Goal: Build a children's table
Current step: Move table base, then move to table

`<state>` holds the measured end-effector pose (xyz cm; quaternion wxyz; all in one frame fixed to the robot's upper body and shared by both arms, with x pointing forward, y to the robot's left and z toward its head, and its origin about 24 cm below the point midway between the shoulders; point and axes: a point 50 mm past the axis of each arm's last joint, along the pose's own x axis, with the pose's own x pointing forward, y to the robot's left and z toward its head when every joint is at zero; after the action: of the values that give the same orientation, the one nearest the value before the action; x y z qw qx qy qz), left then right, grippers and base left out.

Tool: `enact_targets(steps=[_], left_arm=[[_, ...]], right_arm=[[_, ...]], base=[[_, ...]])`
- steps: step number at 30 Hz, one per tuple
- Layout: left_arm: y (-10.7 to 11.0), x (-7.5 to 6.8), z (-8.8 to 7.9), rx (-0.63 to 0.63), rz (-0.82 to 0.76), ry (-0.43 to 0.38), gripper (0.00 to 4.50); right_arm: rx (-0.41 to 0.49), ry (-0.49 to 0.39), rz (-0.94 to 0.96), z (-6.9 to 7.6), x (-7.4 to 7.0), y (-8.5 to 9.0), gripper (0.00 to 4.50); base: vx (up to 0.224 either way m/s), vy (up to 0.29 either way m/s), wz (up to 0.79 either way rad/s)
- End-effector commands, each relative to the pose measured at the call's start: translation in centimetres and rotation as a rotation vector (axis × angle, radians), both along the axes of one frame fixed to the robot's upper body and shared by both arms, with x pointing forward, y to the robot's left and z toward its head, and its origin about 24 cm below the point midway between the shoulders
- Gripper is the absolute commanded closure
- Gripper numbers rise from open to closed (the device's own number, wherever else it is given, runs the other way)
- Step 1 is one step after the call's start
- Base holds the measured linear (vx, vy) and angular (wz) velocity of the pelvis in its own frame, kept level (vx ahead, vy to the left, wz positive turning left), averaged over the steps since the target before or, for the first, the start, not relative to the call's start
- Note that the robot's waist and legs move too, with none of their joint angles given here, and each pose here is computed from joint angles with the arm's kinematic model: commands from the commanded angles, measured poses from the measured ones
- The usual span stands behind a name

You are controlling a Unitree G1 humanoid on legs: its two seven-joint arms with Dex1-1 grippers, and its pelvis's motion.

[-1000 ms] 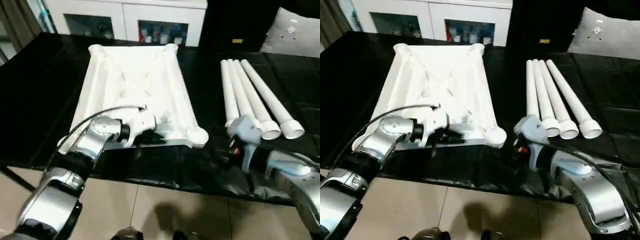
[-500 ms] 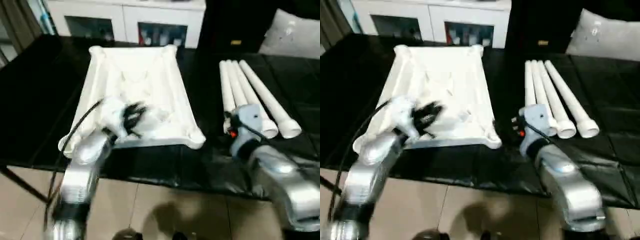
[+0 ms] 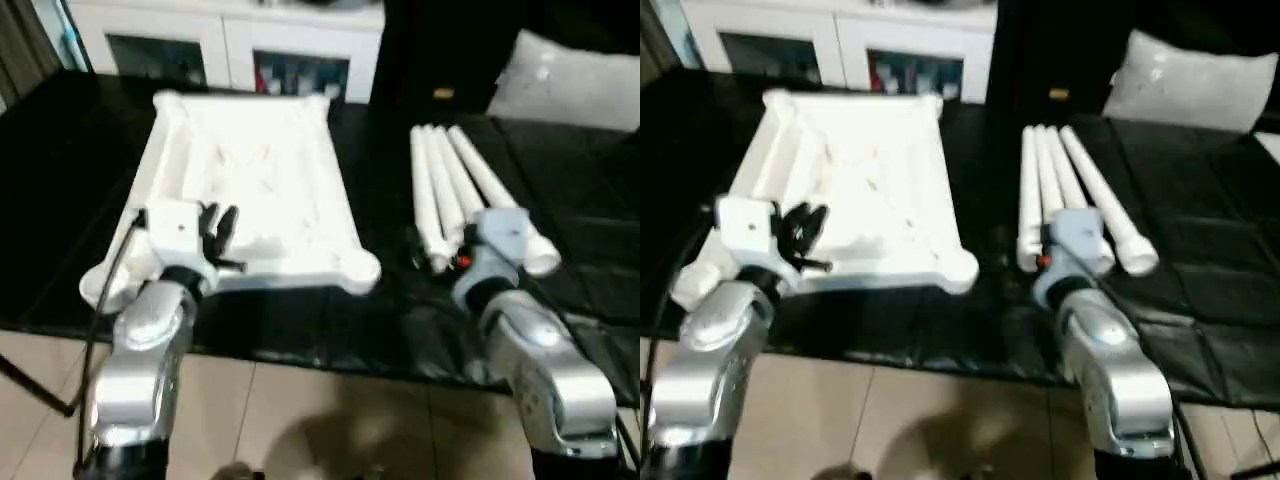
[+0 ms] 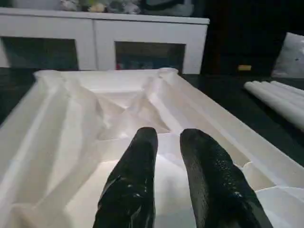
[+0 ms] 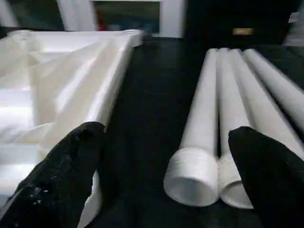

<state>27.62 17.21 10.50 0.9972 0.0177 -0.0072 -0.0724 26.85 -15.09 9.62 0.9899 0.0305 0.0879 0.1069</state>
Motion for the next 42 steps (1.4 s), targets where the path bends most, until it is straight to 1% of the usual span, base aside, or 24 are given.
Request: enact_targets(steps=[1,2,6,10,17,23,35,37,38,39,40,41,42], left_arm=[[0.1,-0.3,0.5,0.008,0.005,-0.013,3.36],[-0.1,-0.5,0.5,-0.003,-0.007,-0.007,3.36],[-0.5,-0.8,0.7,0.000,-0.021,-0.029,3.36],[-1.3,-1.1,0.7,-0.005,-0.031,-0.018,3.36],[-1.6,-1.1,0.5,0.016,-0.048,-0.008,3.36],[-2.0,-1.1,0.4,0.038,-0.074,0.006,3.36],[-2.6,-1.1,0.2,0.052,-0.111,0.013,3.36],[-2.9,-1.2,0.2,0.052,-0.158,0.017,3.36],[-3.1,-1.3,0.2,0.045,-0.179,0.017,3.19],[-3.5,-1.6,0.3,0.036,-0.268,0.014,3.19],[-3.6,-1.7,0.4,0.042,-0.304,0.013,3.10],[-3.6,-1.8,0.4,0.056,-0.322,0.018,3.10],[-3.6,-1.8,0.3,0.083,-0.357,0.030,2.91]], right_arm=[[-0.013,-0.028,0.047,0.4,-0.3,0.6,0.00],[-0.017,-0.025,0.046,0.2,-0.3,0.7,0.00],[-0.025,-0.039,0.055,0.4,-0.2,0.9,0.00],[-0.028,-0.040,0.086,0.7,-0.1,1.1,0.00],[-0.045,-0.040,0.105,0.6,-0.2,1.3,0.00],[-0.051,-0.027,0.107,0.4,-0.2,1.2,0.00],[-0.081,-0.023,0.108,0.6,0.0,1.1,0.00],[-0.116,0.009,0.059,0.4,0.3,0.7,0.00],[-0.133,0.018,0.043,0.3,0.4,0.5,0.00],[-0.146,0.065,0.013,0.2,0.7,0.2,0.00],[-0.155,0.080,-0.002,0.2,0.9,0.0,0.00],[-0.157,0.091,-0.012,0.3,1.0,-0.1,0.00],[-0.182,0.125,-0.028,0.2,1.3,-0.4,0.00]], base=[[-0.057,0.014,0.06],[-0.057,0.014,0.06],[0.000,0.000,0.00],[0.000,0.000,0.00],[0.032,-0.030,-0.05],[0.137,0.010,0.04],[0.158,-0.006,0.01],[0.124,0.017,0.08],[0.089,0.009,0.09],[0.057,-0.035,0.05],[0.041,-0.093,0.04],[0.041,-0.093,0.04],[0.037,-0.111,-0.04]])
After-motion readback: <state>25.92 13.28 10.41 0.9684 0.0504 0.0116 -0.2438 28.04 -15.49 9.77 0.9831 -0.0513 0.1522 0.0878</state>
